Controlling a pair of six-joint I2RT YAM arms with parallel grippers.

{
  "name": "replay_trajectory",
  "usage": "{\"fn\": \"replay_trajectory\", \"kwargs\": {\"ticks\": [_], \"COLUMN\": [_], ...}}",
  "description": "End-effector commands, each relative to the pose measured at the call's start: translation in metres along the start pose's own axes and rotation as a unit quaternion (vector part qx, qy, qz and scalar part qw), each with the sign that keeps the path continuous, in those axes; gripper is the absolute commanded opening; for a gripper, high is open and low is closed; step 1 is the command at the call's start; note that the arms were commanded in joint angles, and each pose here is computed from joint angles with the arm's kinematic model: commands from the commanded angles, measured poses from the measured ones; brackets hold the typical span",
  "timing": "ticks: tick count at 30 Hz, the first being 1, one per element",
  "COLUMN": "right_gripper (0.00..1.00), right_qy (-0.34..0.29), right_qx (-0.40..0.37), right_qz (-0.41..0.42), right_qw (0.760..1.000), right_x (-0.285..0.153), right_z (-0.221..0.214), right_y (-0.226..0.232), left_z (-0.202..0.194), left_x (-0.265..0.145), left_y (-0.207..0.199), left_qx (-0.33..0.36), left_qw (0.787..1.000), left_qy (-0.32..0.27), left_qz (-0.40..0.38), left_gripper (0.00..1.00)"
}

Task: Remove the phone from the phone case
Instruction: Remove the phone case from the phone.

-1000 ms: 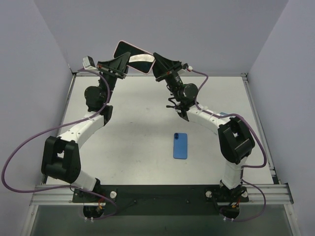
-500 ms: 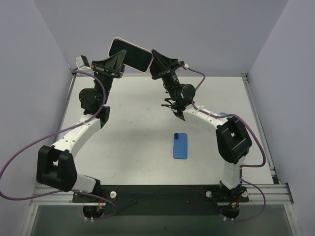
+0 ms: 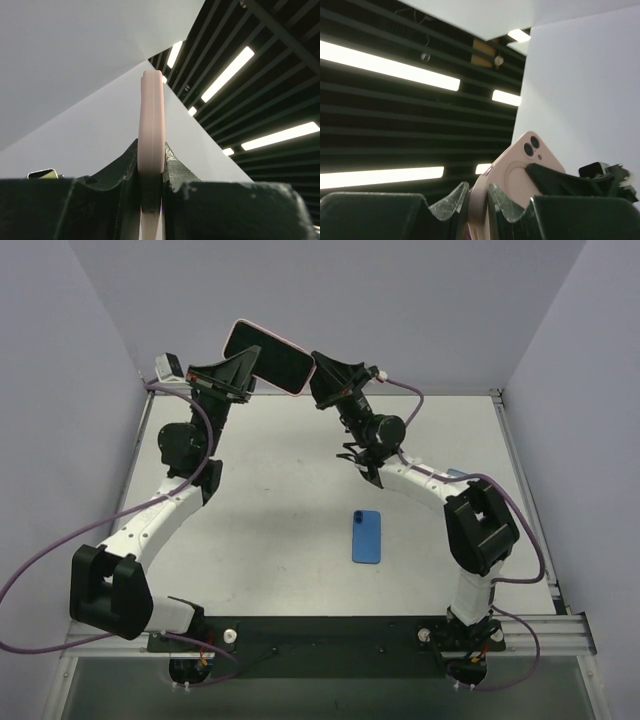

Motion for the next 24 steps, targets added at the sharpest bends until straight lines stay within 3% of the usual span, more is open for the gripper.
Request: {"fn": "replay_trajectory", "kwargs": {"ticks": [1, 6, 11, 24], "right_gripper": [0.0, 0.0, 0.0, 0.0], "right_qy": [0.013, 0.04, 0.067, 0.178], "right_qx": [0.007, -0.095, -0.139, -0.218], "right_qz": [-0.173, -0.268, -0.334, -0.378], "right_qw": [0.985, 0.958, 0.93, 0.882], "right_x": [-0.062, -0.109, -0.135, -0.136], "right_z": [0.025, 0.026, 0.026, 0.014], "right_y": [-0.041, -0.048, -0.054, -0.035], "left_z": [-0.036, -0.039, -0.046, -0.062], "left_x": [-0.044, -0.038, -0.035, -0.047], "left_y": [-0.125, -0.11, -0.082, -0.023], "left_qx": [-0.06, -0.056, -0.082, -0.126], "left_qw": [0.939, 0.95, 0.957, 0.958], "left_qy": [0.15, 0.168, 0.185, 0.236], "left_qz": [-0.304, -0.256, -0.209, -0.107], "left_gripper": [0.0, 0.0, 0.0, 0.0]}}
Point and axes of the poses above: each gripper's point midway between its finger pads, its own x axis out along the fingers, its own y axis along the line the jaws close on, z = x × y, the point moved 10 cm from there along -x, back along the fingers, and after that the axes turned 3 degrees about x, right-handed, at the moved point
